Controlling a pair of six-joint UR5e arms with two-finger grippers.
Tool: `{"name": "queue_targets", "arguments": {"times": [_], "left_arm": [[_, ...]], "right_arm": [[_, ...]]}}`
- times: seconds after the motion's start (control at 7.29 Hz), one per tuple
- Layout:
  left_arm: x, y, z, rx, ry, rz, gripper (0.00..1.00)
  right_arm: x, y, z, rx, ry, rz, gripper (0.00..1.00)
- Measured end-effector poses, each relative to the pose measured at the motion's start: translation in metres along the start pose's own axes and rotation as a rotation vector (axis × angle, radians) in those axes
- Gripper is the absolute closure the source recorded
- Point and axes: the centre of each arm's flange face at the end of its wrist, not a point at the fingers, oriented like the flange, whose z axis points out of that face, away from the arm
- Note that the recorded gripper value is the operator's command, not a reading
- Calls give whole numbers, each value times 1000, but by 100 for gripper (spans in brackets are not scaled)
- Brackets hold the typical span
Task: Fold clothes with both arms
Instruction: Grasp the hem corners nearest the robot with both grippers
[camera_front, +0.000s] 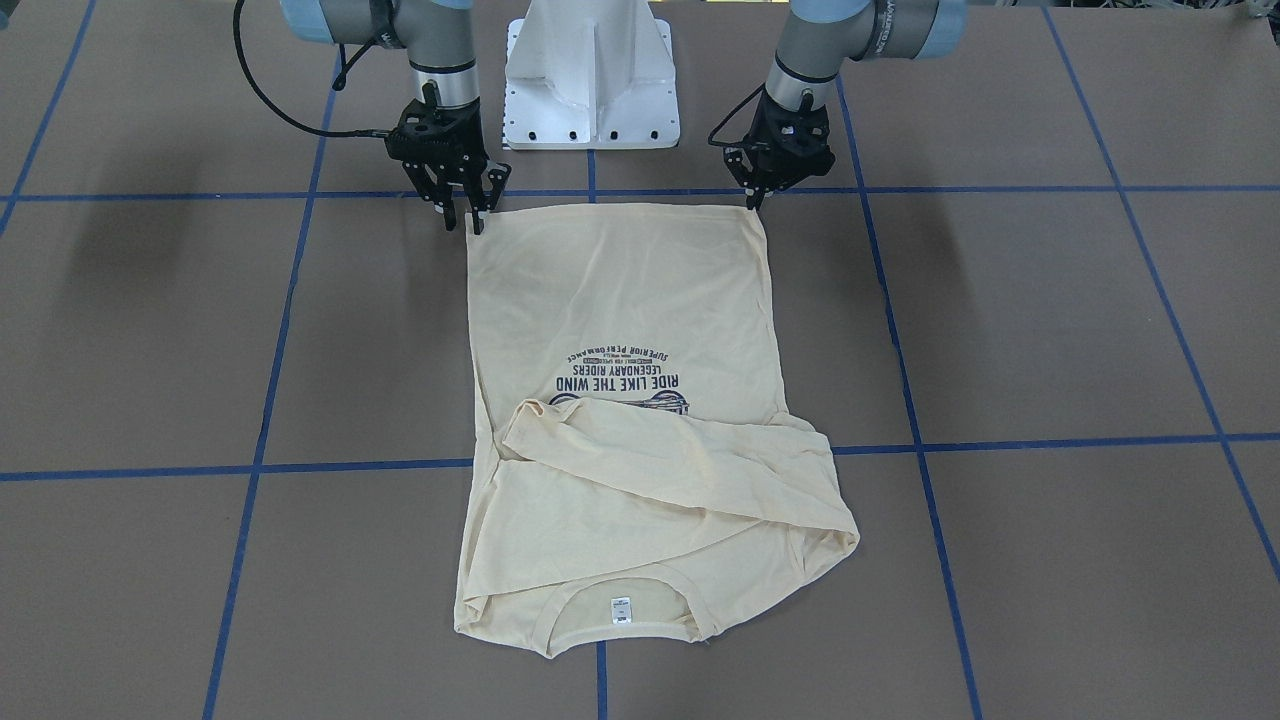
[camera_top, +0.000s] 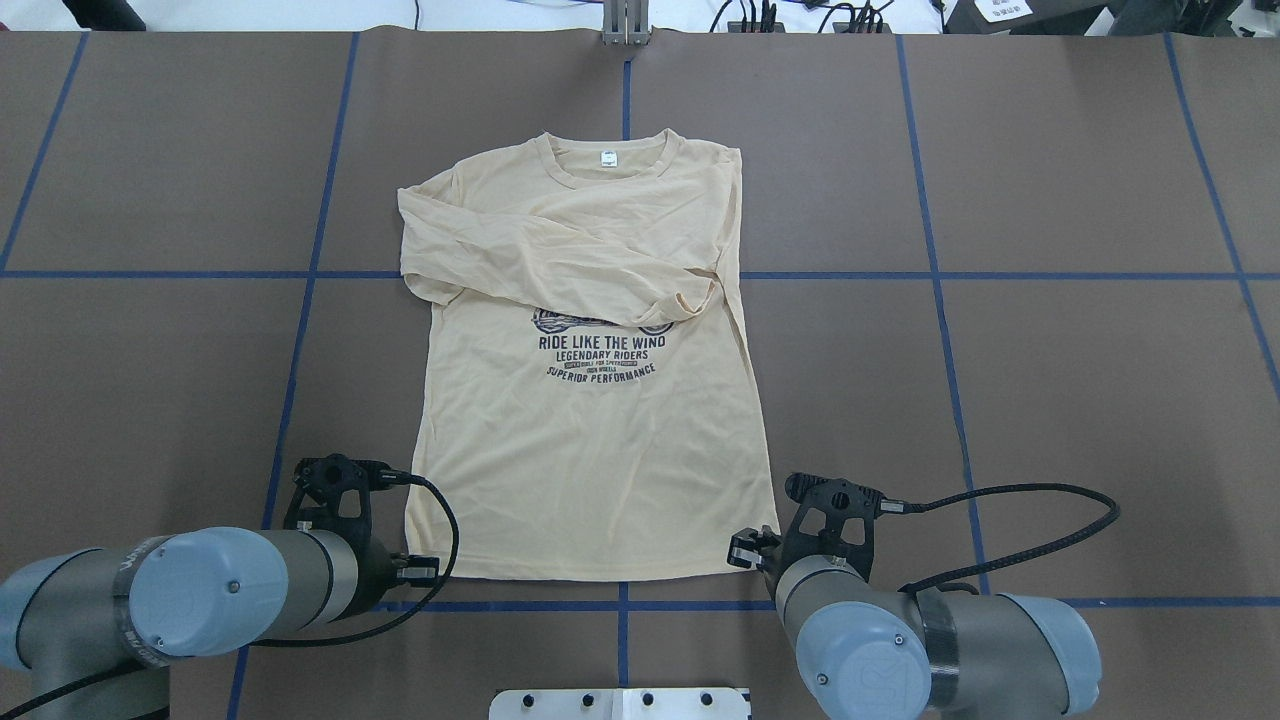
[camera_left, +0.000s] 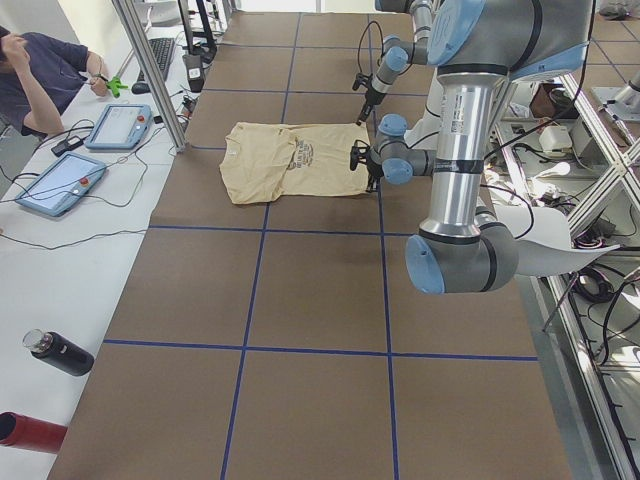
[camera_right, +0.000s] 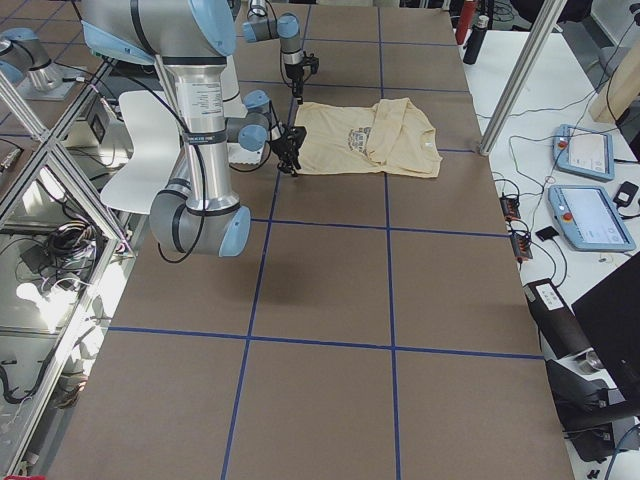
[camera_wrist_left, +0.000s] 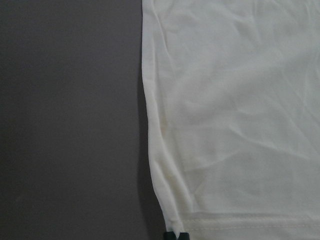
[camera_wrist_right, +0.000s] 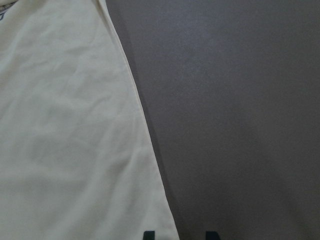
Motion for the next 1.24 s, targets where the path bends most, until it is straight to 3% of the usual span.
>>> {"name": "queue_targets", "arguments": {"times": [0.69, 1.24], "left_arm": [[0, 0, 0, 0, 0, 1, 100], [0, 0, 0, 0, 0, 1, 100]], "right_arm": [[-3, 3, -4, -2, -10, 3, 61], [-3, 8, -3, -6, -9, -3, 78]]}}
